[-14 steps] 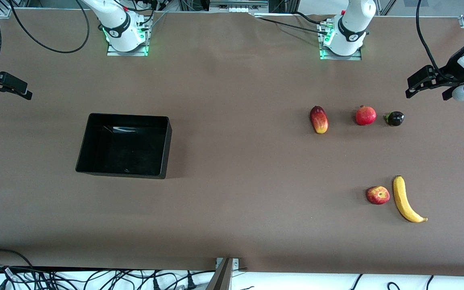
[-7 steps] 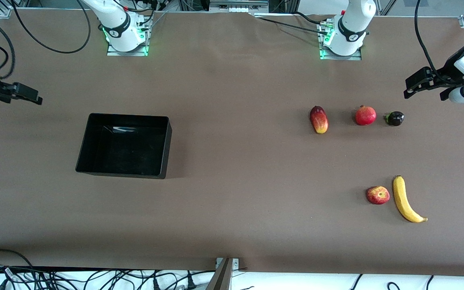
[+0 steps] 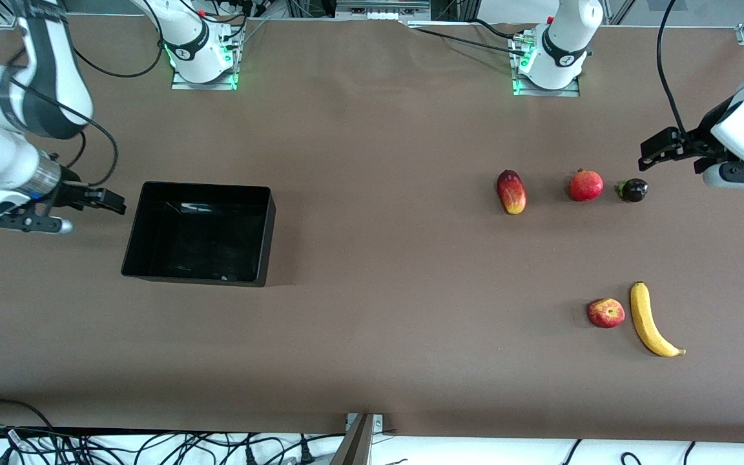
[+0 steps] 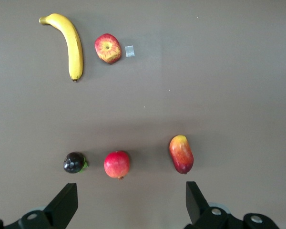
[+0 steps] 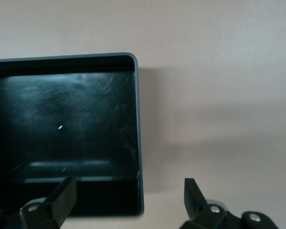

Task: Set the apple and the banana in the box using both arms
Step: 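Reach the right gripper to the box rim while the left gripper reaches the apple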

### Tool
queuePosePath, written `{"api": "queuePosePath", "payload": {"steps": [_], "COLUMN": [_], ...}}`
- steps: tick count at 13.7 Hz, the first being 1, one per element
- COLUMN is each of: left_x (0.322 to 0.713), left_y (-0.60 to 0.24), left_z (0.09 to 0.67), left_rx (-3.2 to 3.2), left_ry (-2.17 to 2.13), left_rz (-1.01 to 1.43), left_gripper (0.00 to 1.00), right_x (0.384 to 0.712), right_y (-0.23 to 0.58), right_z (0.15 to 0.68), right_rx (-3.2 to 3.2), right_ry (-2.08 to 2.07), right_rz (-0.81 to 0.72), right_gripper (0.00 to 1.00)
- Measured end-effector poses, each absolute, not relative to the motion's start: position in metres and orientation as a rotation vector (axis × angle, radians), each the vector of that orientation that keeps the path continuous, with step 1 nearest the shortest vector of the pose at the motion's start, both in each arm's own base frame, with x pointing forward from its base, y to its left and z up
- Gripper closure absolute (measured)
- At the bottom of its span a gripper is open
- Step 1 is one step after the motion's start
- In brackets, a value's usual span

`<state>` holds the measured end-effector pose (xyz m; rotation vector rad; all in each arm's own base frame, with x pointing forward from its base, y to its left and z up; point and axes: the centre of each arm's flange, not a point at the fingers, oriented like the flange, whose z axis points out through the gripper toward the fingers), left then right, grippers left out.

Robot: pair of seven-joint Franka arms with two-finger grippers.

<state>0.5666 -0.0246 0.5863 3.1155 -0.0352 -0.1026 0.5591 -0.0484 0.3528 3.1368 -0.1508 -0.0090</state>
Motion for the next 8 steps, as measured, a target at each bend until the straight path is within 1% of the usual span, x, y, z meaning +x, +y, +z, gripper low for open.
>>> {"api": "queuePosePath", "payload": {"steps": [2,3,8], "left_x": [0.571,0.572,0.575], "left_y": [-0.025,-0.025,-0.025], "left_z": [0.579,0.578,0.576], "left_rx": [3.115,3.115,3.115], "left_ry": [-0.035,-0.035,-0.034], "left_rz": [-0.11,-0.111,-0.101], "left_gripper": [0.0,0.0,0.0], "right_x": [0.546,0.54,0.536], "right_y": [-0.048,-0.048,-0.048], "right_z": [0.311,0.296,0.255], "right_rx": [3.13,3.128,3.118], "right_ry": [-0.153,-0.153,-0.151], "right_rz": [0.05,0.056,0.063], "right_gripper": [0.0,0.0,0.0]}}
